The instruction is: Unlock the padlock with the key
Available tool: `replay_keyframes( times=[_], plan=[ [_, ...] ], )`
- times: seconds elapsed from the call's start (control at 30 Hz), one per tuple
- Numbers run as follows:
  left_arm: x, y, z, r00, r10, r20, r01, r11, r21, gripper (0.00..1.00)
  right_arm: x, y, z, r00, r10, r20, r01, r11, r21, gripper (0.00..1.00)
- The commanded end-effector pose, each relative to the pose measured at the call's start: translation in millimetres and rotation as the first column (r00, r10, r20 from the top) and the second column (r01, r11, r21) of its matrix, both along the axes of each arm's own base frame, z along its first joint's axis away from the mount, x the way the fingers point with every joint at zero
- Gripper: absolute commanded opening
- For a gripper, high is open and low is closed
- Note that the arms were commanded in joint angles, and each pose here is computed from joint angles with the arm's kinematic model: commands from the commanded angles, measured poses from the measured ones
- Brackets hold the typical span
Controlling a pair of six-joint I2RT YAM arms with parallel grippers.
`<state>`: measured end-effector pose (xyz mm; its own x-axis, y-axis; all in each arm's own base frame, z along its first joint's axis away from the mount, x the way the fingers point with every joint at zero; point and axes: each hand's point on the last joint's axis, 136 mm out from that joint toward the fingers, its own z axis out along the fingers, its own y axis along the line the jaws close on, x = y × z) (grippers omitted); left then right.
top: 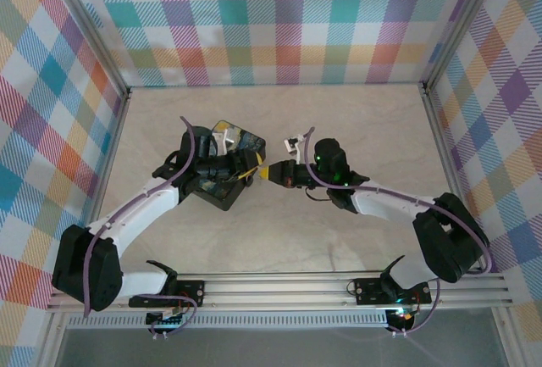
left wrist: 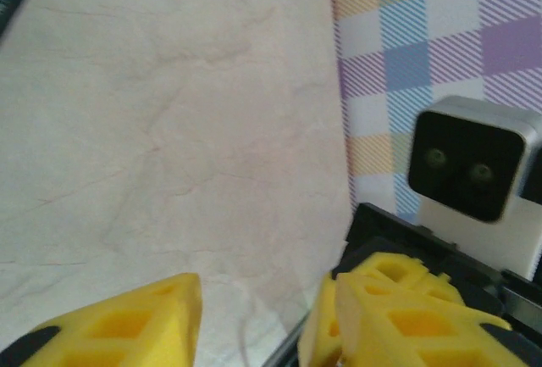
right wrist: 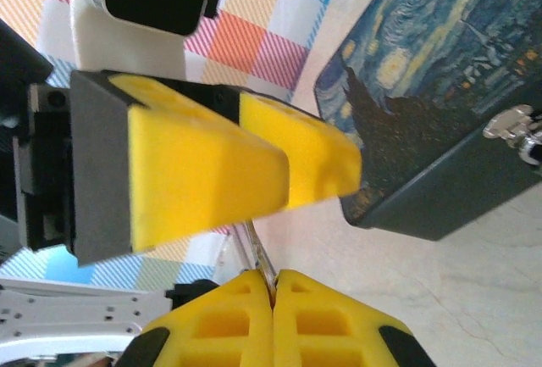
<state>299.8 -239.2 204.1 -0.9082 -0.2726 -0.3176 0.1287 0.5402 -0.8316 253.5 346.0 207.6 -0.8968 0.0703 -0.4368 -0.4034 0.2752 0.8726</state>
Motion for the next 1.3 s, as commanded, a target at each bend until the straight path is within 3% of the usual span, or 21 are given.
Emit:
replay_keyframes(
  times=[0.0, 0.1, 0.27, 0.63, 0.77, 1.27],
  plan=[
    [6.8, 20.1, 17.5, 0.994, 0.088, 0.064, -0.093, 0.992, 0.08, 0.5, 1.1, -9.2, -5.1, 0.998, -0.004, 0.058, 0.009, 0.996, -0.087, 0.0],
    [7.2, 34.9, 8.5, 0.985, 0.168, 0.029, -0.171, 0.975, 0.143, 0.52, 5.7, -19.9, -16.1, 0.998, -0.028, 0.056, 0.036, 0.989, -0.144, 0.0],
    [-1.1, 67.1, -28.3, 0.946, 0.316, -0.071, -0.277, 0.902, 0.332, 0.52, 22.5, -44.3, -39.8, 0.996, -0.079, 0.034, 0.086, 0.954, -0.289, 0.0],
    [-28.1, 14.8, -83.7, 0.968, 0.137, -0.208, -0.039, 0.907, 0.418, 0.53, 37.1, -61.3, -70.5, 0.992, -0.129, 0.008, 0.123, 0.918, -0.378, 0.0],
    [-27.4, 25.2, -106.5, 0.959, 0.163, -0.232, -0.026, 0.865, 0.501, 0.54, 40.2, -64.6, -77.0, 0.989, -0.145, -0.007, 0.129, 0.9, -0.416, 0.0],
    [-12.0, 91.5, -127.3, 0.912, 0.316, -0.263, -0.145, 0.846, 0.513, 0.56, 38.0, -67.0, -81.3, 0.99, -0.142, -0.02, 0.119, 0.89, -0.441, 0.0]
  ],
)
